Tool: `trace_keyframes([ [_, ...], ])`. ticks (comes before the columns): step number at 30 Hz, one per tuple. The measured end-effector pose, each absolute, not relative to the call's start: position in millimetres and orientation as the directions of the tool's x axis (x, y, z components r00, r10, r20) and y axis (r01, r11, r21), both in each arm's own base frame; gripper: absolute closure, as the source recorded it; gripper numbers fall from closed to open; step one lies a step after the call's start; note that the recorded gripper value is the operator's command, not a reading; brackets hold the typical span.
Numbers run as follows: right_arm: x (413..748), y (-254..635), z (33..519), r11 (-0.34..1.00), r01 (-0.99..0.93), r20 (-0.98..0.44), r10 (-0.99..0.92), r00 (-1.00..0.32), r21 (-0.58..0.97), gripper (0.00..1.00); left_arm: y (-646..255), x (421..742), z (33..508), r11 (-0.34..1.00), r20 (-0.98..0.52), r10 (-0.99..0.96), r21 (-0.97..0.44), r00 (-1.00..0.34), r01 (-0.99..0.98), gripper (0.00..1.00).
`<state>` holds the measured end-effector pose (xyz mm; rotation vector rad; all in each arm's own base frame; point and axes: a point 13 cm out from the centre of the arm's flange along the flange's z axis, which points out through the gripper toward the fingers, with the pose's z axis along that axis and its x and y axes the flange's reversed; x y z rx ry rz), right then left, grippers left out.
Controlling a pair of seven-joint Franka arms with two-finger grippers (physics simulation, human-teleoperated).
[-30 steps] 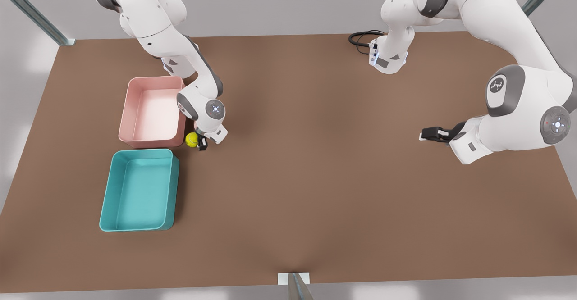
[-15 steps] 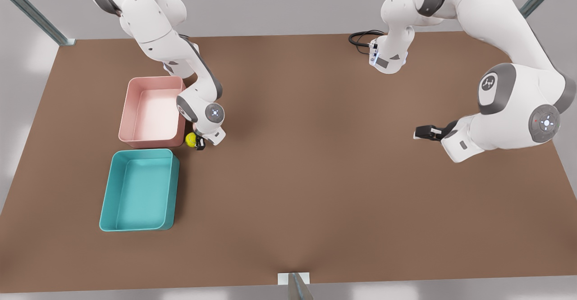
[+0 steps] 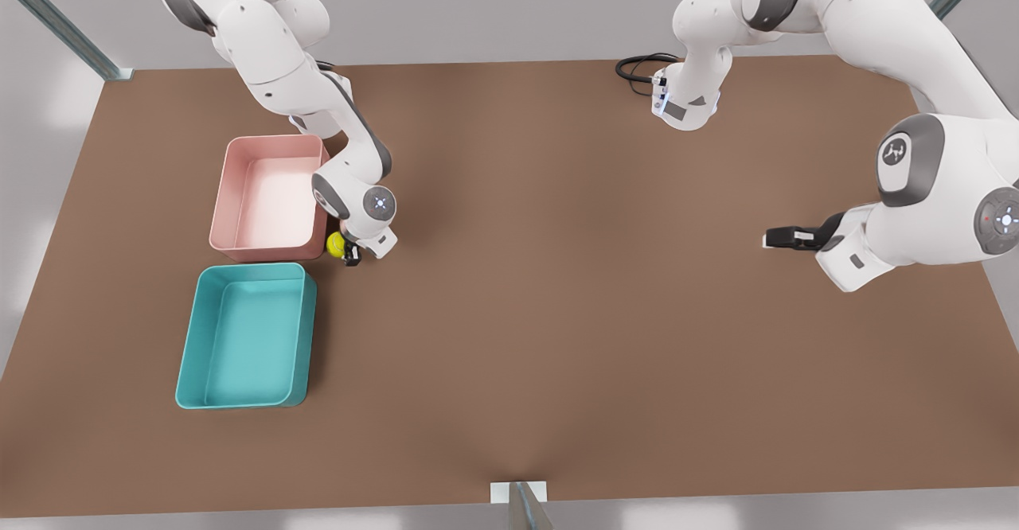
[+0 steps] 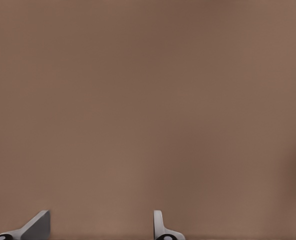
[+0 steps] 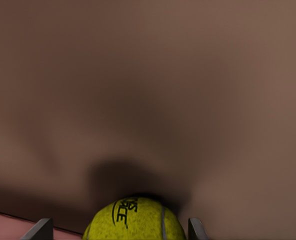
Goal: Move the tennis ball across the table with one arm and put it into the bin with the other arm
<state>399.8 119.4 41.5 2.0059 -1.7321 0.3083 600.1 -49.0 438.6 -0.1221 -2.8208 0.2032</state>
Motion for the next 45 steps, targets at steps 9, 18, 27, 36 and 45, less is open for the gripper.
trace_keyframes([
  [9, 401.6, 110.0, 39.7, -0.078, -0.977, 0.465, -0.87, 0.164, 0.199, 0.0, -47.6, 601.1, 436.9, 0.987, 0.3, 0.097, -0.149, -0.949, 0.054, 0.0],
  [18, 399.6, 107.1, 36.9, -0.069, -0.977, 0.466, -0.87, 0.159, 0.203, 0.3, -45.9, 601.8, 434.9, 0.988, 0.303, 0.089, -0.146, -0.949, 0.046, 0.0],
  [27, 425.9, 120.9, 69.5, -0.068, -0.989, 0.458, -0.88, 0.123, 0.135, 0.32, -45.7, 602.5, 432.1, 0.989, 0.307, 0.086, -0.144, -0.948, 0.043, 0.0],
  [36, 513.6, 124.2, 180.5, 0.126, -0.992, 0.397, -0.911, -0.115, 0.001, 0.31, -47.5, 602.4, 433.9, 0.988, 0.304, 0.088, -0.145, -0.949, 0.045, 0.0],
  [45, 515.2, -81.4, 169.8, 0.437, -0.898, 0.44, -0.819, -0.369, 0.06, 0.0, -54.6, 601.0, 437.6, 0.988, 0.3, 0.097, -0.147, -0.949, 0.054, 0.0],
])
